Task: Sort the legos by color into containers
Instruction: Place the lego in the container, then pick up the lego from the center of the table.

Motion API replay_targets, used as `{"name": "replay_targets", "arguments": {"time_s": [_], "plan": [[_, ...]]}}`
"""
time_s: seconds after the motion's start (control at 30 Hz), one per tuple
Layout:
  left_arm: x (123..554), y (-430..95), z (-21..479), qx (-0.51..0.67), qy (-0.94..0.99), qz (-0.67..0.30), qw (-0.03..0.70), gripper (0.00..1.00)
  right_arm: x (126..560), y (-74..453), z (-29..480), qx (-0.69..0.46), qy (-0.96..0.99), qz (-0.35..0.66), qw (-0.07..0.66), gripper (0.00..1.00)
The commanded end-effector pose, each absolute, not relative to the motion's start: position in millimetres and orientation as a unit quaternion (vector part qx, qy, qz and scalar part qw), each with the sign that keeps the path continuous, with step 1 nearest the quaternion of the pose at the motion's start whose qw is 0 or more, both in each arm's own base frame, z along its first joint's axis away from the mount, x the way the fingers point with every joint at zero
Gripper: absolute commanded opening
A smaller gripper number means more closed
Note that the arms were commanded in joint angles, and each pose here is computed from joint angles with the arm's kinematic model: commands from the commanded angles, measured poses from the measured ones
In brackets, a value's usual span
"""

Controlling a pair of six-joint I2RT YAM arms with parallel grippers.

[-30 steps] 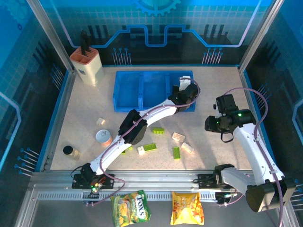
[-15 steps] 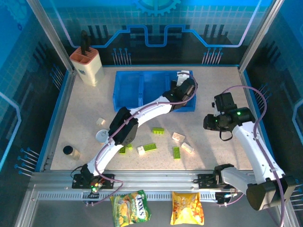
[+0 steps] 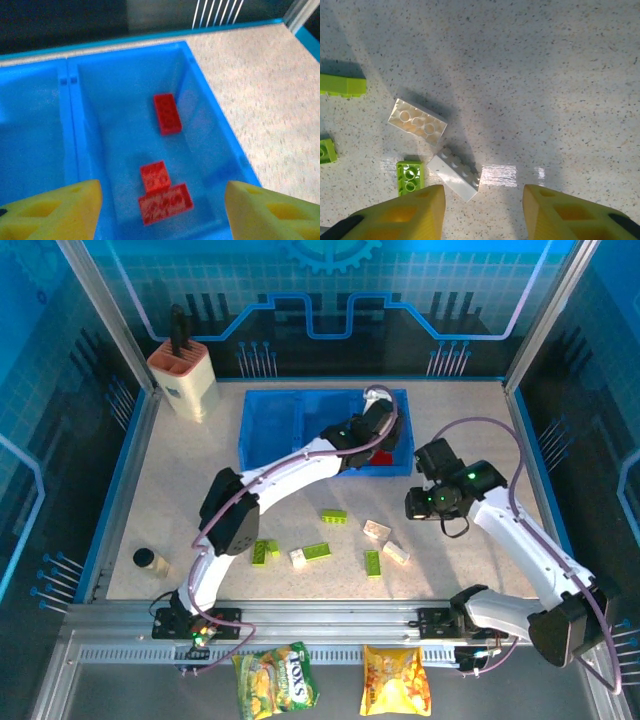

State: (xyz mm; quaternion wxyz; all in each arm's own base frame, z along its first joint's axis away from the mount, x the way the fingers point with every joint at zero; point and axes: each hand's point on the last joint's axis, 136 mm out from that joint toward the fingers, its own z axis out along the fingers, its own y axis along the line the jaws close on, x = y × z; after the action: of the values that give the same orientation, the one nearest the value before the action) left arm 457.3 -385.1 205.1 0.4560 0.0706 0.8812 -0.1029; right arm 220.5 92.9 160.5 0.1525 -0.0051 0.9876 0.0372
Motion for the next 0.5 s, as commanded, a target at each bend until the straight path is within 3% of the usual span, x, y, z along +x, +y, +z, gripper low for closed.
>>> {"name": "replay_targets", "arguments": {"time_s": [0.0,0.47], "plan": [[438,-355,211,0.075,0.9,-0.131,0.409,0.67,224,103,163,0.001,0.987,0.029,0.16,0.46],[381,-201,183,-0.009,0.936,-0.127,0.327,0.7,248,165,140,-0.039,0.989,0.003,0.141,0.47]]}}
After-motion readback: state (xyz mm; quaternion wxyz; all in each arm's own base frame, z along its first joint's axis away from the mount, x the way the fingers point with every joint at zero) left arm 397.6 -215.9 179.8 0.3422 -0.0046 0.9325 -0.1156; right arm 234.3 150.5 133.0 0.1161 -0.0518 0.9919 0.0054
